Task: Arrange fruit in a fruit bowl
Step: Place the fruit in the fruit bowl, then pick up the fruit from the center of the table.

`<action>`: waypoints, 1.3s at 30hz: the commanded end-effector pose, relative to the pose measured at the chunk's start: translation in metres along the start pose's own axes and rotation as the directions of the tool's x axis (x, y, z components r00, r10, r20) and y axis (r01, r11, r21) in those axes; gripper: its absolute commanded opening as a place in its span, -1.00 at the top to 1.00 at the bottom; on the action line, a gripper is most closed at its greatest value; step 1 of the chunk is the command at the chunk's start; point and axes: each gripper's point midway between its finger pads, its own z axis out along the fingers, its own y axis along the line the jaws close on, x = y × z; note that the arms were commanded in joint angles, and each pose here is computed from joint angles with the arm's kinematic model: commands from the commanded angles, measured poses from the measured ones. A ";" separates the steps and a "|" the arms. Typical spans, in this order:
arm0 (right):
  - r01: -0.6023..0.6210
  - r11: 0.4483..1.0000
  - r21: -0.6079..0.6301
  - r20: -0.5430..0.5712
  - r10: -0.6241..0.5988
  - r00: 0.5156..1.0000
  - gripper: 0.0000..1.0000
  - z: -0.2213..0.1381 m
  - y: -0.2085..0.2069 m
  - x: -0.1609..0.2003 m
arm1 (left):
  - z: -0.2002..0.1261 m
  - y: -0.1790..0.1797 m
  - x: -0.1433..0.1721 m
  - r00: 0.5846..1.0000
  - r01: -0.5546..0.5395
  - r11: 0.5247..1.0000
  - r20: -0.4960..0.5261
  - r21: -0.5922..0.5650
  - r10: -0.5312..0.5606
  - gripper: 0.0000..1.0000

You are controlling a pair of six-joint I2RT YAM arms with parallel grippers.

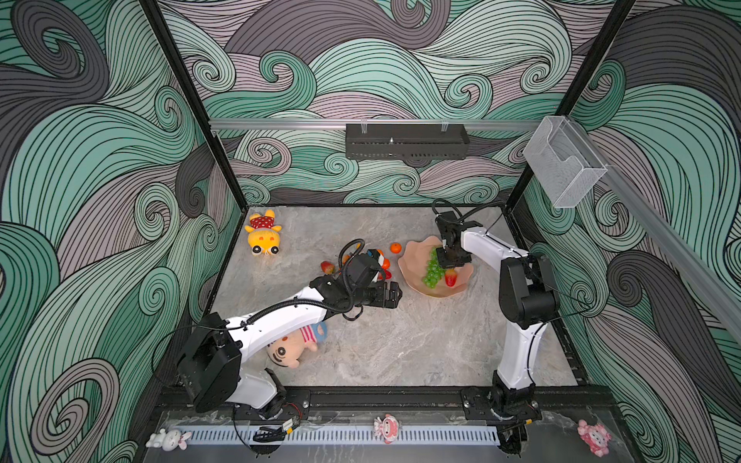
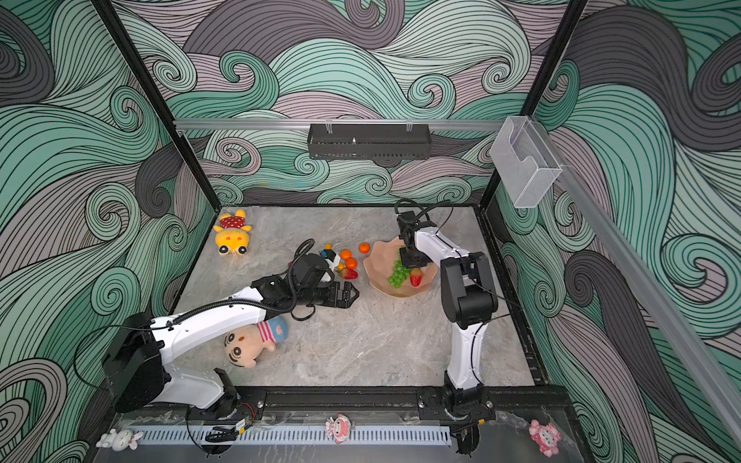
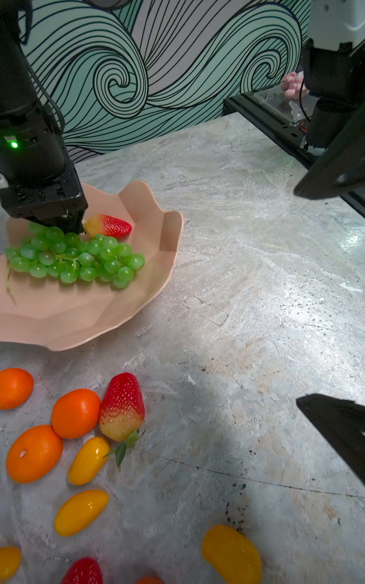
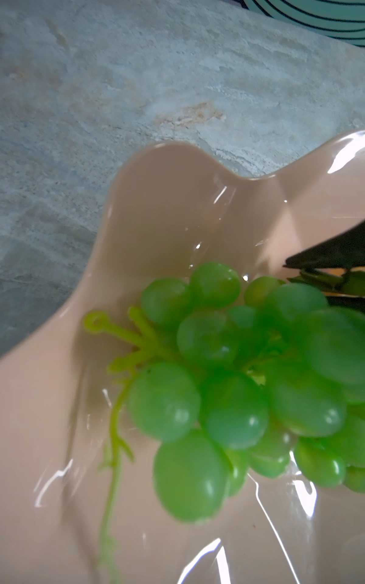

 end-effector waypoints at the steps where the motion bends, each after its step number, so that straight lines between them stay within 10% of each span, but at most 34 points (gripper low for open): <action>1: -0.020 1.000 -0.024 0.023 0.021 1.000 0.54 -0.008 0.002 -0.007 | -0.002 0.000 -0.005 0.999 -0.010 1.000 0.033 -0.011 0.011 -0.97; 16: -0.062 0.992 -0.114 0.152 0.079 0.985 -0.07 -0.068 0.008 0.001 | -0.043 0.026 0.001 0.995 -0.002 0.994 0.094 -0.106 0.012 -0.97; 39: 0.315 0.905 -0.286 0.384 -0.193 0.903 -0.03 -0.130 0.161 0.025 | -0.095 0.097 0.017 0.956 0.187 0.964 0.260 -0.190 -0.134 -0.97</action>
